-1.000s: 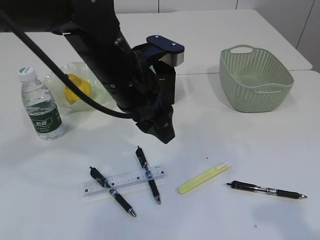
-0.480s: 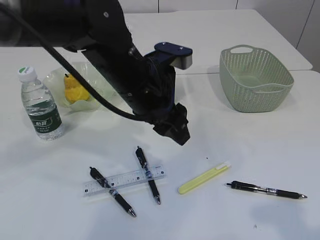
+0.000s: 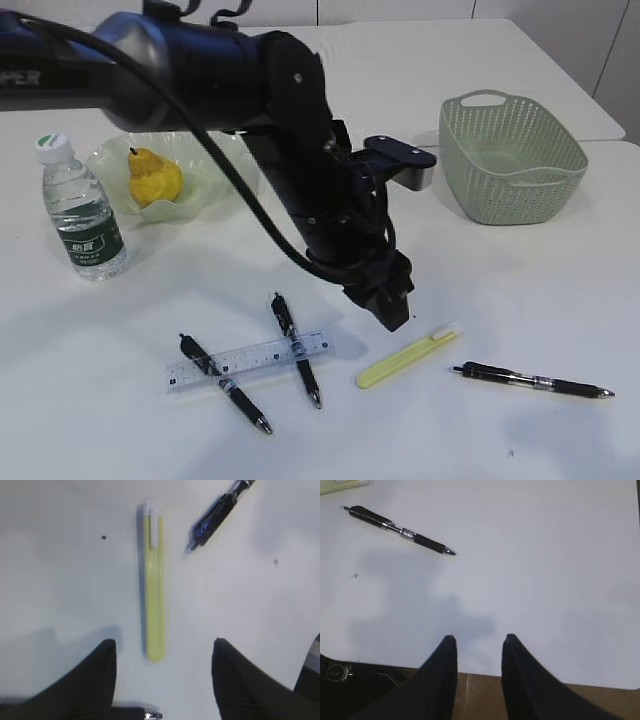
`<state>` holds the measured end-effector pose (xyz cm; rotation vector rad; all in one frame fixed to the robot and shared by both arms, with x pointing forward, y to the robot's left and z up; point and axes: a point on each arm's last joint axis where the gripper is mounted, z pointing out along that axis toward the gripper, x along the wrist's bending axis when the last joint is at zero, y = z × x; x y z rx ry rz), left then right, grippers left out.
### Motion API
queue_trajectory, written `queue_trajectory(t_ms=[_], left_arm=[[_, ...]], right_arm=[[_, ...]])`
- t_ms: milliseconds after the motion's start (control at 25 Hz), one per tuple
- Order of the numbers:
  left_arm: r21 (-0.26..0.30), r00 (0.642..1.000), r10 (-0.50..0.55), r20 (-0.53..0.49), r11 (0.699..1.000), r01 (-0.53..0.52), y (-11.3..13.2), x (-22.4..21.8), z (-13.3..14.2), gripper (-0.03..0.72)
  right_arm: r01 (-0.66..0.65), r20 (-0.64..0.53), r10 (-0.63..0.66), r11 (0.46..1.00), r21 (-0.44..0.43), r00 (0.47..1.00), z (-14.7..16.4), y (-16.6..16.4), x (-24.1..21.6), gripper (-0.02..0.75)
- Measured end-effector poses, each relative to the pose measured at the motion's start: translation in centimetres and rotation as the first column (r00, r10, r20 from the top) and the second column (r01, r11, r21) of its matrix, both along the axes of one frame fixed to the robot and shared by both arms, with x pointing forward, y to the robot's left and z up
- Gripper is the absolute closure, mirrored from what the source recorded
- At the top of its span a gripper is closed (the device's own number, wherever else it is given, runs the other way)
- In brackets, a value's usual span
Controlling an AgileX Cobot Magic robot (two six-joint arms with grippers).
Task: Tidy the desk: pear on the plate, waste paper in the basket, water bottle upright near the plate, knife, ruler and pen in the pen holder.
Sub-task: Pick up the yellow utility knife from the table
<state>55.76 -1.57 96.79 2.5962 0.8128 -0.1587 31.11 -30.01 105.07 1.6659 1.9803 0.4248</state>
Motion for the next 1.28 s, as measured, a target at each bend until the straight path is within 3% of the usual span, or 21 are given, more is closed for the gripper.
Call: queue_trajectory(t_ms=[240, 600, 960, 1280], left_arm=[[0.019, 0.997, -0.055, -0.045, 0.998, 0.056, -2.2, 1.4, -1.0, 0.263], [0.082, 0.987, -0.112, -0.113, 0.989, 0.122, -4.3, 1.3, -4.9, 0.263], [0.133, 0.987, -0.126, -0.099, 0.981, 0.138, -4.5, 1.5, -7.0, 0.263], [0.132, 0.990, -0.123, -0.064, 0.983, 0.131, -4.6, 1.9, -7.2, 0.265]], right_arm=[[0.001, 0.003, -0.001, 1.000, 0.004, 1.000, 0.0, 0.0, 0.0, 0.477], [0.000, 0.005, 0.000, 1.000, 0.004, 1.000, 0.0, 0.0, 0.0, 0.477], [0.000, 0.006, 0.000, 1.000, 0.005, 1.000, 0.0, 0.0, 0.0, 0.477], [-0.002, 0.016, 0.002, 1.000, 0.004, 1.000, 0.1, 0.0, 0.1, 0.477]])
